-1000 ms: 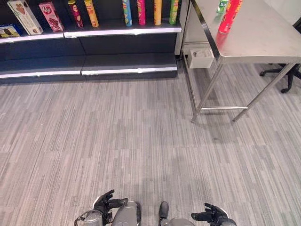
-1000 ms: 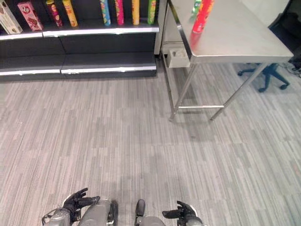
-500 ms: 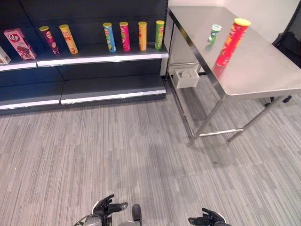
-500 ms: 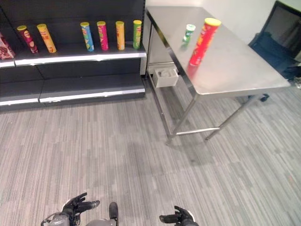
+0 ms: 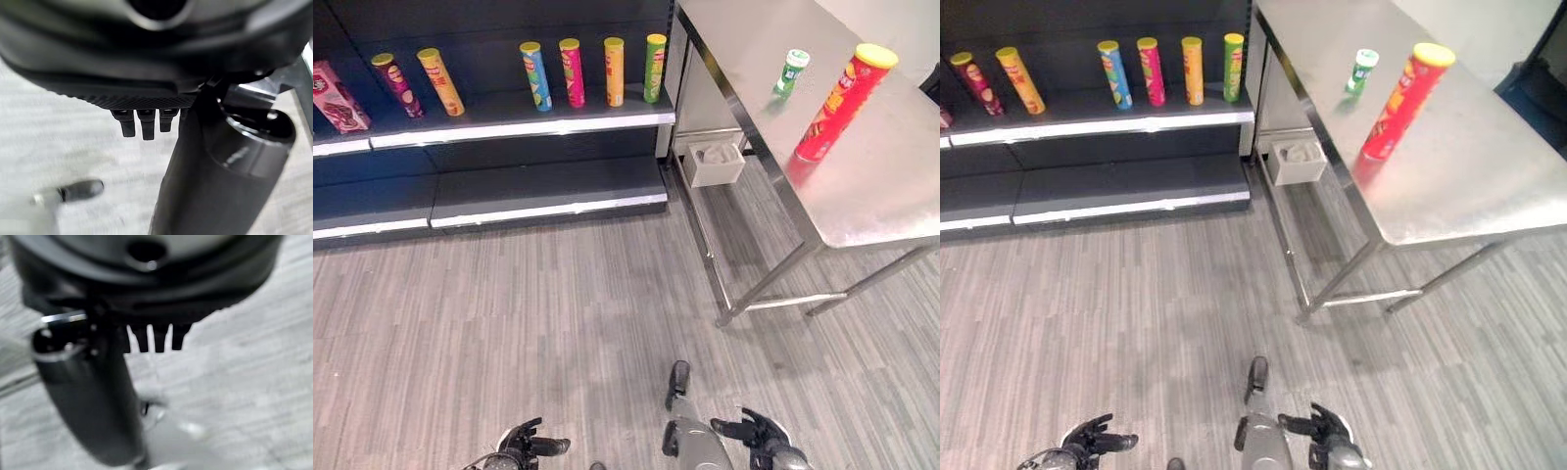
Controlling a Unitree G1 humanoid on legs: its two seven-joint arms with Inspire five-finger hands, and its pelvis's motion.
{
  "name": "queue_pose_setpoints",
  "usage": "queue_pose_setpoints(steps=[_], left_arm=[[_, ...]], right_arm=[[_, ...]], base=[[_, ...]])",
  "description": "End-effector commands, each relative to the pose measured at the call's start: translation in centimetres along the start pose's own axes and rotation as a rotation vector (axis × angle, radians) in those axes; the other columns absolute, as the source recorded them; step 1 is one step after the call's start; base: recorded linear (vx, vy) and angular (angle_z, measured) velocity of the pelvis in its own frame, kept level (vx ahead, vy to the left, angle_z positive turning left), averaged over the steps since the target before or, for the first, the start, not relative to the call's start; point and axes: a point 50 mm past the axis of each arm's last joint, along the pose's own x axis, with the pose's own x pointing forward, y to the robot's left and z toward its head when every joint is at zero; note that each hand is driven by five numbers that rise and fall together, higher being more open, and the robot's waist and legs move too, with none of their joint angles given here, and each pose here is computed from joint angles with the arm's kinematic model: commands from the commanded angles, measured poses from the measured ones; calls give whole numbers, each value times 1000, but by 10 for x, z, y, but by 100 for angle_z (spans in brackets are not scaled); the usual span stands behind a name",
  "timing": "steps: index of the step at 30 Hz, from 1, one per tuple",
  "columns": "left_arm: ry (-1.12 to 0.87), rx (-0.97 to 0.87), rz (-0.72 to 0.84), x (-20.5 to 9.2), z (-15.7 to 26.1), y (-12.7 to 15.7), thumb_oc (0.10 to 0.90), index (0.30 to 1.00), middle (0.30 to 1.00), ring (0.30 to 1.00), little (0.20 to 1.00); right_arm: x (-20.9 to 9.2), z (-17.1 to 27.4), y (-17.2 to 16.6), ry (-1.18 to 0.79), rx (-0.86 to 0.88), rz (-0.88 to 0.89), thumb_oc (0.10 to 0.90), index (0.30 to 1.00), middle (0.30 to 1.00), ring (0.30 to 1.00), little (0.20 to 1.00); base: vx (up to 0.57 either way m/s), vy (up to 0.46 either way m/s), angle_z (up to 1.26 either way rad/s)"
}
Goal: Put the goods on the table back onto the shelves and tidy them up.
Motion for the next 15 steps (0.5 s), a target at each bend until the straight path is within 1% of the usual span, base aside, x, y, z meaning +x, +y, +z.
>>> queue_pose_setpoints(steps=[1, 4, 7, 10, 13, 15], left_arm=[[-138, 38, -15, 3, 34, -1, 800, 900, 900, 900, 900], [-131, 26, -22, 2, 29, -2, 800, 900, 900, 900, 900], [-145, 2, -40, 1, 32, -7, 800, 900, 900, 900, 900], [-177, -34, -54, 1, 42, -13, 800, 900, 900, 900, 900], [-169, -26, -75, 2, 41, -19, 800, 900, 900, 900, 900], [-157, -5, -79, 2, 37, -20, 800, 900, 900, 900, 900]], right_arm=[[2, 20, -23, -71, -21, -68, 800, 900, 900, 900, 900], [2, 22, -27, -77, -39, -69, 800, 900, 900, 900, 900], [2, 19, -27, -64, -60, -64, 800, 900, 900, 900, 900], [3, 26, -22, -72, -76, -55, 800, 900, 900, 900, 900], [3, 23, -18, -61, -73, -41, 800, 900, 900, 900, 900], [3, 21, -16, -57, -80, -31, 800, 900, 900, 900, 900]], base=[[283, -196, 17], [227, -186, 18], [277, -342, -42], [109, -236, -8], [170, -29, 6], [203, 90, -10]])
